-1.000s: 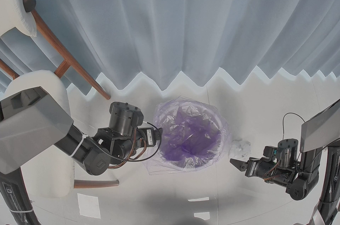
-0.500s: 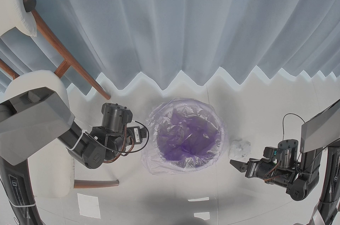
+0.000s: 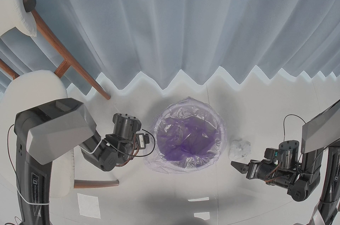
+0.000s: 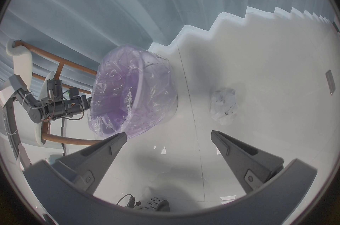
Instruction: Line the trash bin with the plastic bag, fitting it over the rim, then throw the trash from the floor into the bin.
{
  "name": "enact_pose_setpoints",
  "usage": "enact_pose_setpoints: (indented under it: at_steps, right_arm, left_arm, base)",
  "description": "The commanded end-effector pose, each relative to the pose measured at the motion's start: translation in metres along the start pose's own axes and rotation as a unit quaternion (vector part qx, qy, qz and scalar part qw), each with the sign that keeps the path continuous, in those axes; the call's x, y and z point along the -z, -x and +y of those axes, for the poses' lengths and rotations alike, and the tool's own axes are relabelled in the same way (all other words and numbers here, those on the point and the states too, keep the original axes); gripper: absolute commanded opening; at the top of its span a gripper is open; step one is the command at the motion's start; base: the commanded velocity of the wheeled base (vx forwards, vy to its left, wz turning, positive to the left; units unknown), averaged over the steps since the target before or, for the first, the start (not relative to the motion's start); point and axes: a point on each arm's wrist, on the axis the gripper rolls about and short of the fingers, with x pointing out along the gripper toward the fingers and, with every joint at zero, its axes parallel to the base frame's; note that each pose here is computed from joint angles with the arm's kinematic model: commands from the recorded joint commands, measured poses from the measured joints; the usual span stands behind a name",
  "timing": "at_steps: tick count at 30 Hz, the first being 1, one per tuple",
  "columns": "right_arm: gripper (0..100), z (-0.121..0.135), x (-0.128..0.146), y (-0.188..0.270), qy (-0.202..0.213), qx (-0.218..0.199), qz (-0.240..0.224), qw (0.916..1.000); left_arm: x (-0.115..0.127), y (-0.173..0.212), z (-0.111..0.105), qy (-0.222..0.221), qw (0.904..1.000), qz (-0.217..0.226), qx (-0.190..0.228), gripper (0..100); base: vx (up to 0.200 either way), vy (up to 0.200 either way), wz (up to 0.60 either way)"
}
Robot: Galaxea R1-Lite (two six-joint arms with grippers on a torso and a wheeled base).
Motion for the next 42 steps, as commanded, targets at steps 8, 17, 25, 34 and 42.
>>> enact_pose_setpoints:
  at_steps: [8,17,25,34,42]
  right_arm:
    - [100,-0.001,-0.001,0.000,-0.001,-0.001,-0.005,1.0000]
    - [100,-0.008,-0.003,0.003,-0.014,0.012,-0.011,0.9998]
    - [100,0.008,-0.003,0.021,-0.005,-0.039,0.002,0.9992]
    - [100,0.006,-0.010,0.008,0.009,-0.043,-0.015,0.9989]
    - [100,0.011,-0.004,0.008,0.027,-0.048,-0.003,0.9985]
  left_arm:
    - [0.006,-0.015,0.000,0.001,0.9998,-0.003,-0.019,100]
    - [-0.015,0.083,0.005,-0.010,0.9996,-0.022,0.012,100]
    - [-0.010,0.161,0.005,-0.028,0.9963,-0.037,0.073,100]
    - [0.020,0.237,0.031,-0.046,0.9875,-0.047,0.143,100]
    - [0.017,0.249,0.053,-0.001,0.9814,-0.063,0.182,100]
  base:
    - [0.000,0.000,0.00]
    - [0.000,0.000,0.00]
    - [0.000,0.000,0.00]
    - [0.000,0.000,0.00]
    - [-0.075,-0.075,0.00]
